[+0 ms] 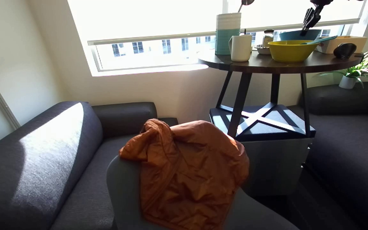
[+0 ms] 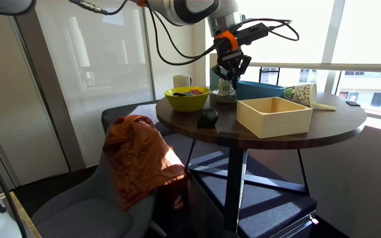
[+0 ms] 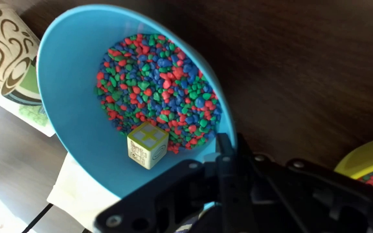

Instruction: Put the blue bowl on the table.

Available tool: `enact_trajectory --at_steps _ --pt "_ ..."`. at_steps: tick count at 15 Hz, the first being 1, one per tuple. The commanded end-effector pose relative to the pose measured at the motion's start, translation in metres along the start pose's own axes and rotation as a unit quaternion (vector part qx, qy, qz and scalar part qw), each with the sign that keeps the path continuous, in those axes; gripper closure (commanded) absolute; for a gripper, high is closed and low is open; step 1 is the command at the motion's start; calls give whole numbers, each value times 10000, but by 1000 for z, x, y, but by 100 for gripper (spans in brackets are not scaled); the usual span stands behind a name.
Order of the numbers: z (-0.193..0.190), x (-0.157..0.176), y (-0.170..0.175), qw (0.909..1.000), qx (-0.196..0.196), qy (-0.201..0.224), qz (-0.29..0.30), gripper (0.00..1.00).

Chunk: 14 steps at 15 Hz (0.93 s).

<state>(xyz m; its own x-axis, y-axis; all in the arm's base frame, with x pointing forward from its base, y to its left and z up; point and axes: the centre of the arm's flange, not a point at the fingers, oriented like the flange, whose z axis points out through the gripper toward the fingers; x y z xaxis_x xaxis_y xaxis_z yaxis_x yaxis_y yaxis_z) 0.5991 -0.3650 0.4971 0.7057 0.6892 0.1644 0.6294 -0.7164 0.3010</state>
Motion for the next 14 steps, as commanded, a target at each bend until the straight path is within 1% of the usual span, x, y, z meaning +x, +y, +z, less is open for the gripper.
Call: enact_trajectory --at_steps 1,3,6,7,8,10,11,13,14 --pt "0 14 4 9998 -99 -115 -163 99" --pt "4 16 3 9996 -134 -146 -200 99" --pt "14 17 0 9994 -48 -247 -233 99" --pt "16 16 0 9992 -2 -319 -238 89" --pt "16 15 0 9990 -5 -375 -245 69" --pt "12 11 0 9988 77 -428 -234 56" --pt "5 9 -1 9989 222 -335 -252 50" --pt "-13 4 -3 9991 378 -6 -169 36" --pt "-28 0 -4 9987 427 262 -64 28"
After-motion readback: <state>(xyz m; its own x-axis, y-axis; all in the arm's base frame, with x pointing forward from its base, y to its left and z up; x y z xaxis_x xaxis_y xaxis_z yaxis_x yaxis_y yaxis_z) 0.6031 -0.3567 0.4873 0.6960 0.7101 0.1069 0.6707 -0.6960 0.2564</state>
